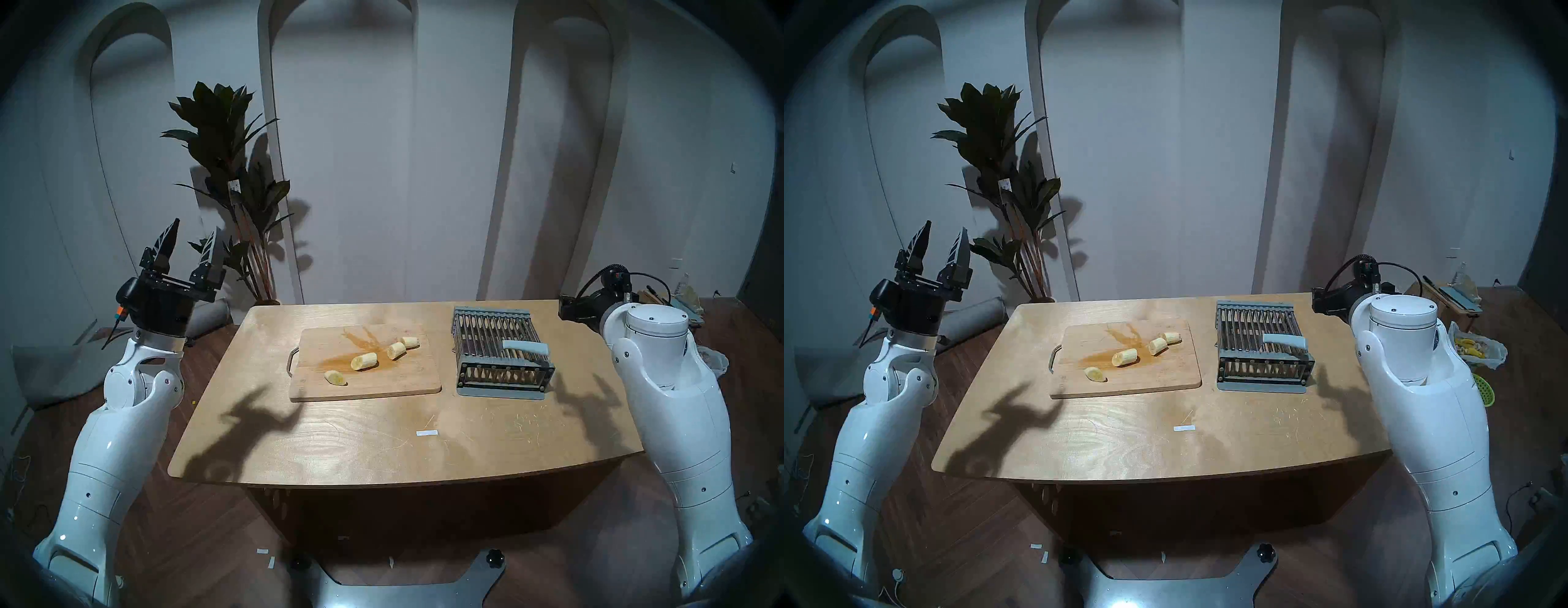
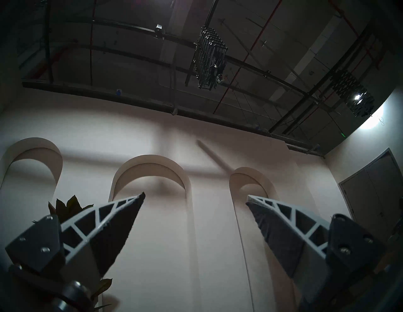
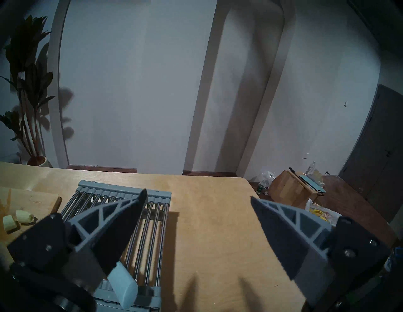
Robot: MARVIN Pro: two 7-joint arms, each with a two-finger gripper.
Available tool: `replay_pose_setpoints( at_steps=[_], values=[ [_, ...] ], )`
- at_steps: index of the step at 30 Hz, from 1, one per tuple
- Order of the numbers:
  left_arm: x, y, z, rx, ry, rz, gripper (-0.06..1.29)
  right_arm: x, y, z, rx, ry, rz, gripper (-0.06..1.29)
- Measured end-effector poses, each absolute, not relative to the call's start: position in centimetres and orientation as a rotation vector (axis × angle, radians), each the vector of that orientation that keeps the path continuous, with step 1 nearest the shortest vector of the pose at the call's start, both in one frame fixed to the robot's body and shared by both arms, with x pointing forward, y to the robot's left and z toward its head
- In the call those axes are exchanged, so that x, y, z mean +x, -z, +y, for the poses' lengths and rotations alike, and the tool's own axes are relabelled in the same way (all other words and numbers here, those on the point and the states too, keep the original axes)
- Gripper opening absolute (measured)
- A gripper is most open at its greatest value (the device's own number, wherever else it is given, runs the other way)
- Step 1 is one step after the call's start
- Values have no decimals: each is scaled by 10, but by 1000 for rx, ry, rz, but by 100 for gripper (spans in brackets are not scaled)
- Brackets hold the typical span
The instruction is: Cut the banana into four pieces on the cutting board
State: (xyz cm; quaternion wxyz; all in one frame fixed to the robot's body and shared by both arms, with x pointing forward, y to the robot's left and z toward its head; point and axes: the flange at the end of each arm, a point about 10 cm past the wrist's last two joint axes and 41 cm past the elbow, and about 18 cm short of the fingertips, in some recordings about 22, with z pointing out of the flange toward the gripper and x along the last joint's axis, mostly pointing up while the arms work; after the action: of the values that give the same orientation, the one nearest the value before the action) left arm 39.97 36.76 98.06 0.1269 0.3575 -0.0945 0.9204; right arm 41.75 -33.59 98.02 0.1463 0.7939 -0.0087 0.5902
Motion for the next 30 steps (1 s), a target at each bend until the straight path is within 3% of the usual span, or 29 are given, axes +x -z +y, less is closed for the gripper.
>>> replay_pose_setpoints(
  at_steps=[30],
  values=[
    [355, -995, 363, 1240, -2588, -54, 126, 378, -936, -325, 2231, -1769, 171, 125]
  ],
)
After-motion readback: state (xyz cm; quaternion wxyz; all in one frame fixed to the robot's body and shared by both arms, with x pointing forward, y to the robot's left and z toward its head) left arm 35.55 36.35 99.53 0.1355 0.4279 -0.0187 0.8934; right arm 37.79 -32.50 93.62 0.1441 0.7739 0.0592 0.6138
